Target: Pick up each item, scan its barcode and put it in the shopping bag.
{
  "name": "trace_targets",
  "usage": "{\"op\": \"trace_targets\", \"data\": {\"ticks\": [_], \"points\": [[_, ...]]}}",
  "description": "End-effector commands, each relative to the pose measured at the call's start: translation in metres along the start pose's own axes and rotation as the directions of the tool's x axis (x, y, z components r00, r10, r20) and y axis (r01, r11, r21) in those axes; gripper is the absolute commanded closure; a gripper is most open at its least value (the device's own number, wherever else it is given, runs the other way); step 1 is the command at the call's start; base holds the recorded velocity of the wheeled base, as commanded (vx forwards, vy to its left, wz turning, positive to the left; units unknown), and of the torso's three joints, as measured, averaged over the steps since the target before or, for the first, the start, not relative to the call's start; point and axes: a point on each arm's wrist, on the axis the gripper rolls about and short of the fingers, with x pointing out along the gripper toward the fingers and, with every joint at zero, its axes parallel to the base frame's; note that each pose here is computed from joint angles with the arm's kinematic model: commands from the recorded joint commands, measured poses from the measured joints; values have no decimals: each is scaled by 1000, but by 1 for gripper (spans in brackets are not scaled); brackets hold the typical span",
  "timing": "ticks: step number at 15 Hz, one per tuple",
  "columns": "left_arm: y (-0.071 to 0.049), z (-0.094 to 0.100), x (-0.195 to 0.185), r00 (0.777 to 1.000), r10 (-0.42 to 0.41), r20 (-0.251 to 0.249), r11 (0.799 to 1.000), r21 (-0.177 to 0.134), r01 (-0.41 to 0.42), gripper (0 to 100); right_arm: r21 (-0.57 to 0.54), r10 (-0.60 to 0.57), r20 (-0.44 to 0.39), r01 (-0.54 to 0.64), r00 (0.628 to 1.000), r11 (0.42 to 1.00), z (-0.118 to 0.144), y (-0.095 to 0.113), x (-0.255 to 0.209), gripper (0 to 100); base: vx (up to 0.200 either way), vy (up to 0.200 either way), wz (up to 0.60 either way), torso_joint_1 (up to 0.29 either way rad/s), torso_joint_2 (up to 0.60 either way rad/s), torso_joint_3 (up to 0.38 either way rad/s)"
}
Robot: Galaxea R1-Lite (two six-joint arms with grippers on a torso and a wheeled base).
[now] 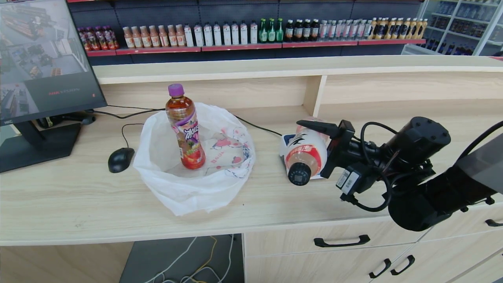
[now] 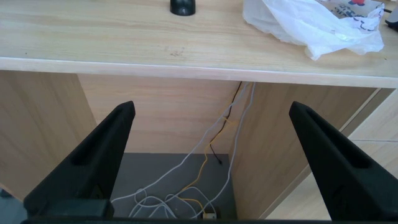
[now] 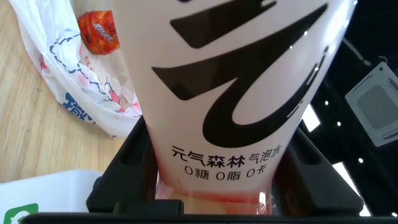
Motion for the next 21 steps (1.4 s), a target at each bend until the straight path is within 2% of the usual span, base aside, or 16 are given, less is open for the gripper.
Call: {"op": "trace_targets", "data": {"ticks": [1,5,8,9,10,12,13,15,17,18,19,21], "points": [[0,0,0,1000,1,0,1000,-1,-1,0,-1,-23,11,23,1000,1000,9,-16,-1,100,0,0,0,0,0,0],[0,0,0,1000,1,0,1000,1,-1,0,28,-104,35,103,994,994,34,-60,-2,100,0,0,0,0,0,0],[0,0,0,1000,1,0,1000,4,-1,0,167,-201,-70,210,977,963,62,-76,-2,100,0,0,0,0,0,0],[0,0,0,1000,1,0,1000,4,-1,0,276,-239,-113,262,964,925,82,-77,1,100,0,0,0,0,0,0],[0,0,0,1000,1,0,1000,2,-1,0,317,-263,-151,299,953,900,88,-80,1,100,0,0,0,0,0,0],[0,0,0,1000,1,0,1000,-1,-1,0,489,-307,-293,418,905,766,105,-76,0,100,0,0,0,0,0,0],[0,0,0,1000,1,0,1000,1,-1,0,528,-305,-314,432,899,731,107,-74,1,100,0,0,0,0,0,0],[0,0,0,1000,1,0,1000,1,-1,0,612,-308,-411,510,858,604,103,-67,0,100,0,0,0,0,0,0],[0,0,0,1000,1,0,1000,1,-1,0,688,-276,-523,590,807,423,99,-52,-3,100,0,0,0,0,0,0],[0,0,0,1000,1,0,1000,1,-1,0,698,-263,-571,628,778,344,100,-47,-6,100,0,0,0,0,0,0],[0,0,0,1000,1,0,1000,1,-1,0,695,-259,-602,655,756,296,98,-45,-7,100,0,0,0,0,0,0],[0,0,0,1000,1,0,1000,1,-1,0,654,-211,-687,718,696,238,100,-30,-11,100,0,0,0,0,0,0]]}}
